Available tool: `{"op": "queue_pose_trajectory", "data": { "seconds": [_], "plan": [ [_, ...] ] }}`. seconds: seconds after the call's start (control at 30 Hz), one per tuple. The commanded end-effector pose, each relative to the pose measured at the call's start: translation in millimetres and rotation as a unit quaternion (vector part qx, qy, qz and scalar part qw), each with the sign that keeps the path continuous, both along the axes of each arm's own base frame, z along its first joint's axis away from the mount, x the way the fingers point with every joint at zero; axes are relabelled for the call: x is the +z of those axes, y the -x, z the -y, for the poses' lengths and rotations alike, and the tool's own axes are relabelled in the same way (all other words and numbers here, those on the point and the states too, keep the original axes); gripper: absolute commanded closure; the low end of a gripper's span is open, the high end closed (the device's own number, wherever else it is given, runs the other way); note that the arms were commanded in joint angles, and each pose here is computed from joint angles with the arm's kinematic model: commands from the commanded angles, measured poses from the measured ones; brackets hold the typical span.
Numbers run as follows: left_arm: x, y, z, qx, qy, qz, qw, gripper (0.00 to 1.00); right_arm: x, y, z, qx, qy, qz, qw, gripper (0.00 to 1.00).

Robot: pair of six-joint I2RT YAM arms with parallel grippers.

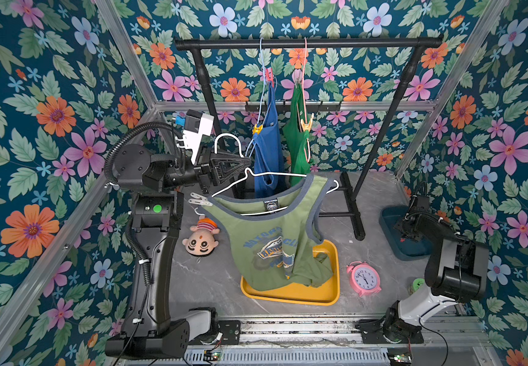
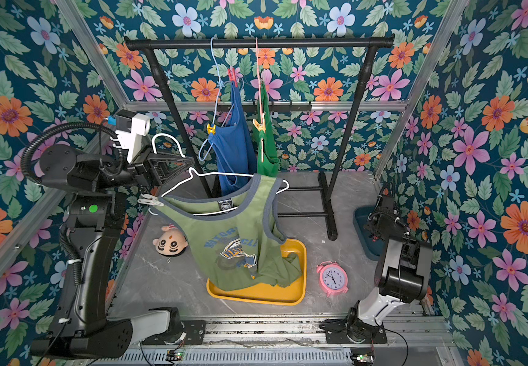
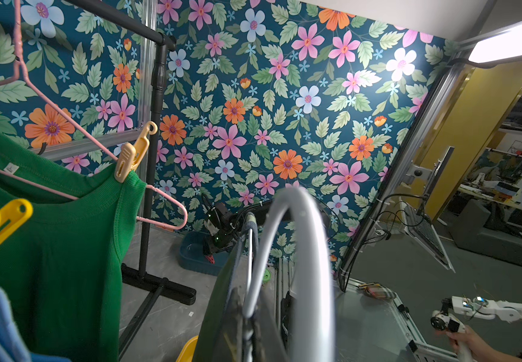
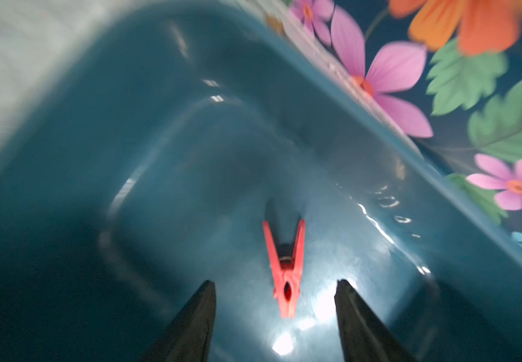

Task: Remove the clothespins securing tank tops to the hanger
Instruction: Place the clothespin in the storage box, then adjust the hanger.

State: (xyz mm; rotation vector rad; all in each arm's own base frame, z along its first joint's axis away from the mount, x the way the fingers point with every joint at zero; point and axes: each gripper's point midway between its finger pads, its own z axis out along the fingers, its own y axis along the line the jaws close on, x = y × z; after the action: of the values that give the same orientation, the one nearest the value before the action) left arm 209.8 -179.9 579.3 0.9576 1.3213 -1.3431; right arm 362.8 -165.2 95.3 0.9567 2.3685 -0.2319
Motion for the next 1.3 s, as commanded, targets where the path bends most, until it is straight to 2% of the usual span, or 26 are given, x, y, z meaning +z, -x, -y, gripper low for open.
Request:
{"op": "queue_pose_trajectory", "data": {
  "seconds": [0.0, 0.1, 0.17, 0.27, 0.3, 0.37, 0.43, 0.53, 0.63, 0.73, 0.8, 0.87, 0.9, 1.07, 1.13, 1.27],
  "plan": [
    [4, -2, 0, 0.005, 0.005, 0.004, 1.0, 1.0, 48, -4, -1, 0.001, 0.015, 0.068, 0.998, 0.39],
    [-1, -6, 0, 0.003, 0.003, 0.0, 1.0, 1.0, 101, 6, -12, -0.006, 0.009, 0.15, 0.989, 0.41],
    [-4, -9, 1, 0.002, 0.002, -0.005, 1.0, 1.0, 133, 10, -32, 0.023, -0.001, 0.21, 0.977, 0.44],
    [-10, -10, 1, -0.002, -0.001, -0.01, 1.0, 1.0, 186, 15, -87, 0.143, 0.0, 0.275, 0.951, 0.5],
    [-11, -10, 1, -0.004, -0.003, -0.012, 1.0, 1.0, 204, 19, -115, 0.203, -0.001, 0.294, 0.934, 0.51],
    [-13, -10, 2, -0.011, -0.006, -0.018, 1.0, 1.0, 242, 35, -167, 0.306, -0.009, 0.325, 0.895, 0.52],
    [-14, -10, 2, -0.016, -0.009, -0.02, 1.0, 1.0, 286, 64, -217, 0.396, -0.038, 0.358, 0.845, 0.54],
    [-16, -9, 3, -0.022, -0.013, -0.021, 0.999, 1.0, 351, 115, -278, 0.507, -0.096, 0.406, 0.755, 0.55],
    [-18, -11, 3, -0.024, -0.014, -0.024, 0.999, 1.0, 406, 156, -330, 0.601, -0.142, 0.426, 0.661, 0.55],
    [-17, -15, 5, -0.024, -0.012, -0.027, 0.999, 1.0, 433, 179, -382, 0.686, -0.143, 0.388, 0.599, 0.55],
    [-17, -15, 6, -0.027, -0.011, -0.028, 0.999, 1.0, 437, 186, -417, 0.735, -0.122, 0.352, 0.566, 0.54],
    [-16, -14, 7, -0.028, -0.011, -0.029, 0.999, 1.0, 448, 190, -441, 0.763, -0.138, 0.34, 0.533, 0.54],
    [-16, -14, 7, -0.029, -0.011, -0.028, 0.999, 1.0, 454, 188, -449, 0.769, -0.143, 0.34, 0.521, 0.54],
    [-15, -13, 8, -0.03, -0.011, -0.03, 0.999, 1.0, 465, 166, -473, 0.776, -0.127, 0.363, 0.5, 0.55],
    [-16, -12, 8, -0.032, -0.011, -0.031, 0.999, 1.0, 468, 166, -483, 0.784, -0.135, 0.37, 0.481, 0.55],
    [-18, -12, 11, -0.037, -0.011, -0.035, 0.999, 1.0, 458, 146, -509, 0.79, -0.144, 0.364, 0.472, 0.56]
  ]
}}
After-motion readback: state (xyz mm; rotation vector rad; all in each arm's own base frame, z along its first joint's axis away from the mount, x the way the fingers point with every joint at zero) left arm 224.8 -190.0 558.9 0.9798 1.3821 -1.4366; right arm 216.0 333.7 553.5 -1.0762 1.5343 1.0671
